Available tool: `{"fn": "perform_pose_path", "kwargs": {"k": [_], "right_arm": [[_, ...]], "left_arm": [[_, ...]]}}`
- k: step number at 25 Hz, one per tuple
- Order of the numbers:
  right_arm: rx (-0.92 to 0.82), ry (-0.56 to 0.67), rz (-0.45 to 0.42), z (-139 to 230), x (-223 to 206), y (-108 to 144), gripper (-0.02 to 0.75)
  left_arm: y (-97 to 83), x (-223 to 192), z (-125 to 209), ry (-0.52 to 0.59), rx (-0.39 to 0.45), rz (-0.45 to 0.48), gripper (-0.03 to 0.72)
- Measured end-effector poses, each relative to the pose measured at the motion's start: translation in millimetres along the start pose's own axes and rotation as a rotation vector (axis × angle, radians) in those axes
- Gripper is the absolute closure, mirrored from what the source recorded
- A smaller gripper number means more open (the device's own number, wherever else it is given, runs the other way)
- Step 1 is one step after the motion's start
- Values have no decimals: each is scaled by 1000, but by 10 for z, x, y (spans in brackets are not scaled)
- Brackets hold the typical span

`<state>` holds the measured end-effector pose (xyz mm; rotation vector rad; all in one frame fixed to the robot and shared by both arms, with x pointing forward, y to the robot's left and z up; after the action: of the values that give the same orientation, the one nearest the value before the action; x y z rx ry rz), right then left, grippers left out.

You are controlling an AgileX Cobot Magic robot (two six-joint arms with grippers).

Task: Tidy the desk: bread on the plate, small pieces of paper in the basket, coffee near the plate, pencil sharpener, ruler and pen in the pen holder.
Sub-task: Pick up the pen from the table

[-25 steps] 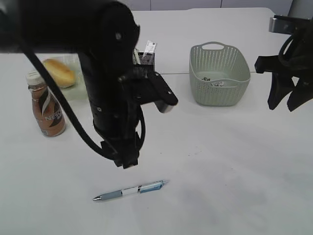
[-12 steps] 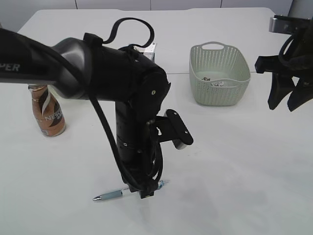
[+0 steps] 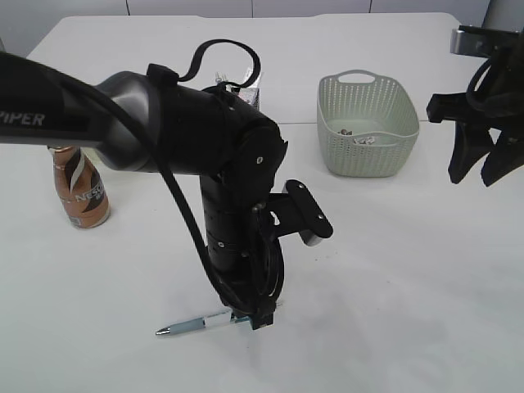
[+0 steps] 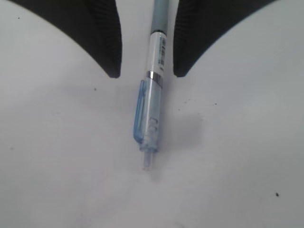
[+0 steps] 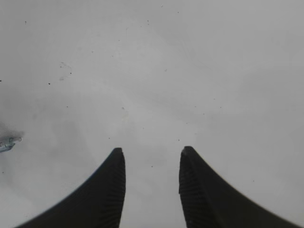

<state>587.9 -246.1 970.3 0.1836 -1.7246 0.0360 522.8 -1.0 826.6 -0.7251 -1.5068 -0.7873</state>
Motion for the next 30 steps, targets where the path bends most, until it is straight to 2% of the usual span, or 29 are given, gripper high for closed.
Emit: {"fn": "perform_pose_path", "kwargs": {"k": [15, 21, 26, 30], "right_arm": [[0, 3, 0, 5, 0, 0, 455], [0, 3, 0, 5, 0, 0, 455], [0, 3, 0, 5, 0, 0, 455], [0, 3, 0, 5, 0, 0, 455]], "left_arm": [[-50, 0, 35, 18, 28, 37, 427], [102, -10, 21, -2, 82, 49, 447], [96, 122, 20, -76, 81, 91, 448], [73, 211, 141, -145, 60, 82, 448]]}}
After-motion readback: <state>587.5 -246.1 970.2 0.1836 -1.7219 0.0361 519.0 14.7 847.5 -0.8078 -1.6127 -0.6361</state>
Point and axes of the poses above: a point on each arm's last joint axis where the gripper is mounted, x pointing back along that axis away from the gripper, y along the wrist's bending axis when the last joint is at zero, z = x × y, the point moved 9 cm from there along -x, pointing out along that axis toward the gripper, and after that the axes turned 13 degrees about x, right-handed, at the moved point
